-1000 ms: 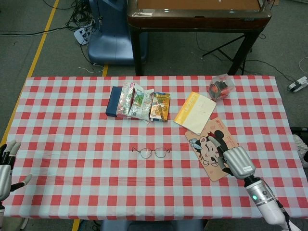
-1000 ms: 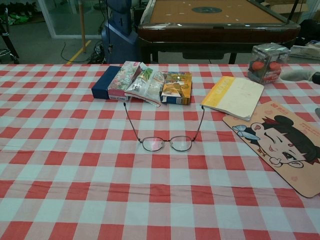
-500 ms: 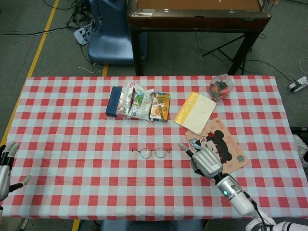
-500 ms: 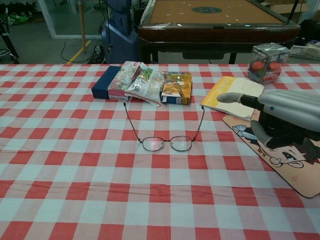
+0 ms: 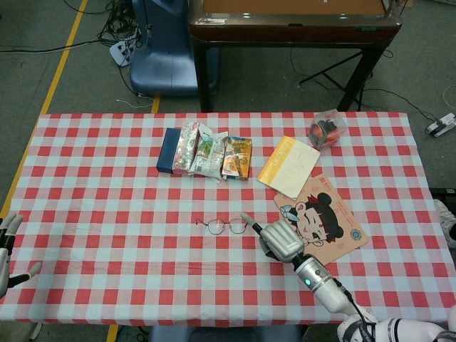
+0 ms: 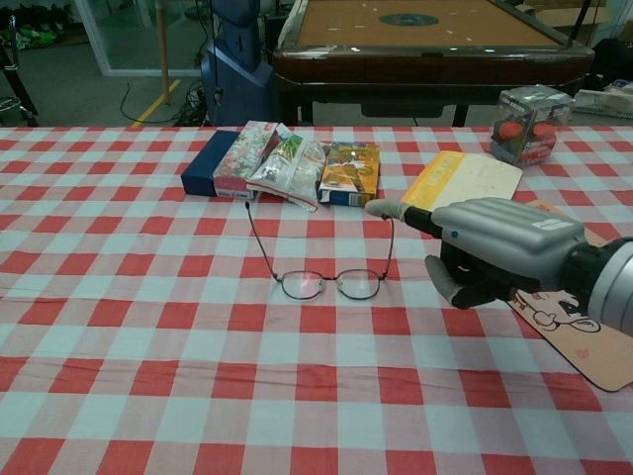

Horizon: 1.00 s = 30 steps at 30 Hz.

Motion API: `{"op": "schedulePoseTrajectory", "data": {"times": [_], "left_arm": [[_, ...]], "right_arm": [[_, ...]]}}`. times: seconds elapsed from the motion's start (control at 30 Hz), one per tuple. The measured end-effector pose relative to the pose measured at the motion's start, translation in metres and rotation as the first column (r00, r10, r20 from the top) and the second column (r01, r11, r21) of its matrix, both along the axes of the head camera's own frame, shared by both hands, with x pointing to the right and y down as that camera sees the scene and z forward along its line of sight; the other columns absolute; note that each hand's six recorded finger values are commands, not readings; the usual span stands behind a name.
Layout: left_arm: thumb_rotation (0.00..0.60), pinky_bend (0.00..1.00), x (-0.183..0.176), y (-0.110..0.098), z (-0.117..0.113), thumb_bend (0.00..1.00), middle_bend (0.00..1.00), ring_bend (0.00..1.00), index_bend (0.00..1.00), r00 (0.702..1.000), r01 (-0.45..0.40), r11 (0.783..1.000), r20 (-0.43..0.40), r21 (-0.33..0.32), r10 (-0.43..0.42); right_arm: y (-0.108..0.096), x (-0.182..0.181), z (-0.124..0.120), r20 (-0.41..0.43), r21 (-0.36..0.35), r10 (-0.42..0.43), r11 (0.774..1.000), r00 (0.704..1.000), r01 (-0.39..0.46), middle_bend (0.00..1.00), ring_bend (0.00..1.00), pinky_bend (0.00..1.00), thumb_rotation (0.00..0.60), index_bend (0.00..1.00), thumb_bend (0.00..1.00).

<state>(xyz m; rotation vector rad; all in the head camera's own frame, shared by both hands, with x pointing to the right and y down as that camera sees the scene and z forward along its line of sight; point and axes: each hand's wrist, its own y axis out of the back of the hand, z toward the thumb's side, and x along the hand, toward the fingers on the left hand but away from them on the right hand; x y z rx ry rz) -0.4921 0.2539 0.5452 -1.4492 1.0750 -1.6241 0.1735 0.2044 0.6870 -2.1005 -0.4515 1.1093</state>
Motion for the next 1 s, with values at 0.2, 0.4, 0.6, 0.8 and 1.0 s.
{"op": "schedulePoseTrajectory", "data": {"times": [0.2,0.4,0.6,0.8,1.0], "left_arm": [[0.6,0.0,-0.002,0.001,-0.001,0.16,0.0,0.0,0.0,1.0,0.005,1.0,-0.002,0.002,-0.005],[0.6,0.0,-0.004,0.003,0.0,0.16,0.0,0.0,0.0,1.0,0.009,1.0,-0.004,0.0,-0.009],[0.6,0.0,-0.003,0.002,0.002,0.16,0.0,0.0,0.0,1.0,0.006,1.0,-0.011,-0.005,-0.006],[0.6,0.0,-0.003,0.003,0.002,0.16,0.0,0.0,0.0,1.0,0.01,1.0,-0.015,-0.011,-0.01],[0.6,0.0,-0.005,0.004,0.003,0.16,0.0,0.0,0.0,1.0,0.012,1.0,-0.016,-0.014,-0.012]], "right_arm": [[0.003,-0.02,0.012,-0.001,-0.038,-0.04,0.998,0.999,0.04,1.0,1.0,1.0,0.6,0.0,0.75],[0.003,-0.032,0.022,-0.005,-0.068,-0.055,0.996,0.998,0.055,1.0,1.0,1.0,0.6,0.0,0.75],[0.004,-0.045,0.029,-0.009,-0.098,-0.086,0.992,0.996,0.084,1.0,1.0,1.0,0.6,0.0,0.75],[0.009,-0.055,0.038,-0.017,-0.118,-0.123,0.986,0.992,0.12,1.0,1.0,1.0,0.6,0.0,0.75],[0.015,-0.059,0.047,-0.03,-0.14,-0.138,0.981,0.99,0.132,1.0,1.0,1.0,0.6,0.0,0.75]]}}
